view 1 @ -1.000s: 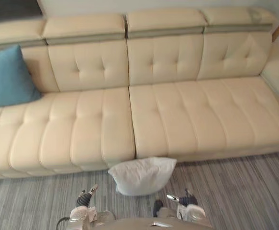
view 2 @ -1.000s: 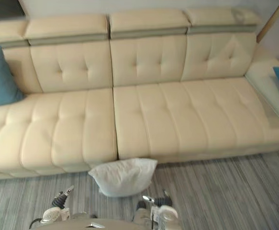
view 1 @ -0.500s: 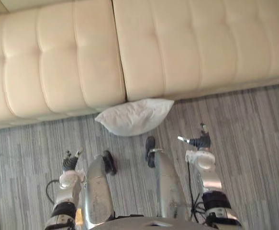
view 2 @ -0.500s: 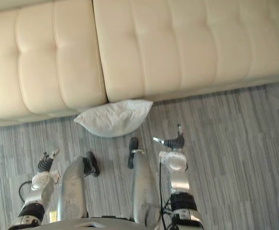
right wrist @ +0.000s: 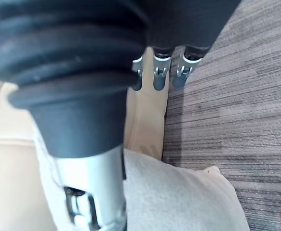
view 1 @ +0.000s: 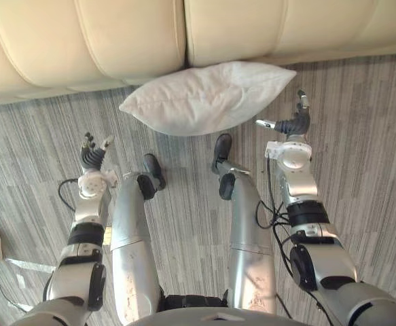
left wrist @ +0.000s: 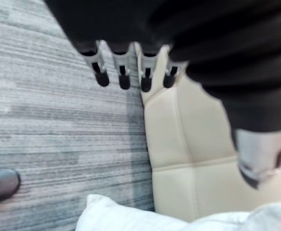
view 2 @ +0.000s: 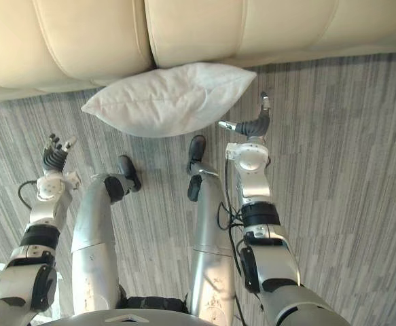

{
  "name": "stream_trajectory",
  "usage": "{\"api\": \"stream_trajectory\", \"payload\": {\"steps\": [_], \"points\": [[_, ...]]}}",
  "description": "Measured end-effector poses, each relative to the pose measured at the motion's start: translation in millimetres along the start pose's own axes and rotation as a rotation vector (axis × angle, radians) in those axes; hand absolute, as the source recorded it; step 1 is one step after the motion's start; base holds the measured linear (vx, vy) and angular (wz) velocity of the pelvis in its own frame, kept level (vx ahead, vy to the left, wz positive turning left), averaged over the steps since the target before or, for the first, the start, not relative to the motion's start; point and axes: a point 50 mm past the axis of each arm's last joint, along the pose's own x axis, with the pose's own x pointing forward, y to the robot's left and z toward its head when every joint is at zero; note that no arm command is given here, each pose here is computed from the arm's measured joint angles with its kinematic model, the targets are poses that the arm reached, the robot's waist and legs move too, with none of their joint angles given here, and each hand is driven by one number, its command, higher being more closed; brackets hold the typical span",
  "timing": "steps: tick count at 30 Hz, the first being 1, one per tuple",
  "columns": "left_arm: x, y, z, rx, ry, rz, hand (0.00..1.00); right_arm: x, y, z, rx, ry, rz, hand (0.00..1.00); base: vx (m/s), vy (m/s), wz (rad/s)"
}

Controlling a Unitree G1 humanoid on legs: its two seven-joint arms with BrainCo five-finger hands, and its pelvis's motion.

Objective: Pick up cushions and gather them together orderly.

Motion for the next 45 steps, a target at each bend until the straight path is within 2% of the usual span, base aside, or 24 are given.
{"api": "stream_trajectory", "payload": {"steps": [6, 16, 17, 20, 26, 27, 36, 45], "points": [[15.0, -17.2, 50.1, -0.017, -0.152, -0.027, 0.00, 17.3, 22.6, 39.0, -0.001, -0.092, 0.060, 0.00, -0.08, -0.014, 0.09], [15.5, -50.3, 97.2, -0.023, -0.300, -0.072, 0.00, 22.8, 41.7, 70.4, 0.032, -0.158, 0.074, 0.00, -0.07, -0.020, 0.07], [14.5, -58.4, 105.0, -0.023, -0.323, -0.091, 0.00, 22.3, 46.3, 75.3, 0.040, -0.168, 0.086, 1.00, -0.05, -0.015, 0.03], [10.7, -76.3, 119.0, -0.018, -0.367, -0.126, 0.00, 19.5, 57.8, 86.1, 0.080, -0.183, 0.094, 1.00, -0.07, -0.025, 0.01], [-3.0, -105.5, 118.1, -0.023, -0.376, -0.175, 0.00, 10.4, 68.0, 95.7, 0.139, -0.207, 0.078, 1.00, -0.04, -0.028, -0.01], [-4.2, -107.3, 118.2, -0.026, -0.376, -0.176, 1.00, 9.0, 68.6, 97.4, 0.148, -0.213, 0.074, 1.00, -0.04, -0.025, -0.04], [-12.7, -120.9, 124.3, 0.009, -0.414, -0.214, 1.00, -1.8, 64.6, 110.5, 0.246, -0.262, 0.043, 1.00, -0.05, -0.030, -0.06], [-10.5, -112.1, 133.3, 0.030, -0.450, -0.197, 1.00, -10.6, 56.0, 122.8, 0.295, -0.332, 0.035, 1.00, -0.04, -0.039, -0.02]]}}
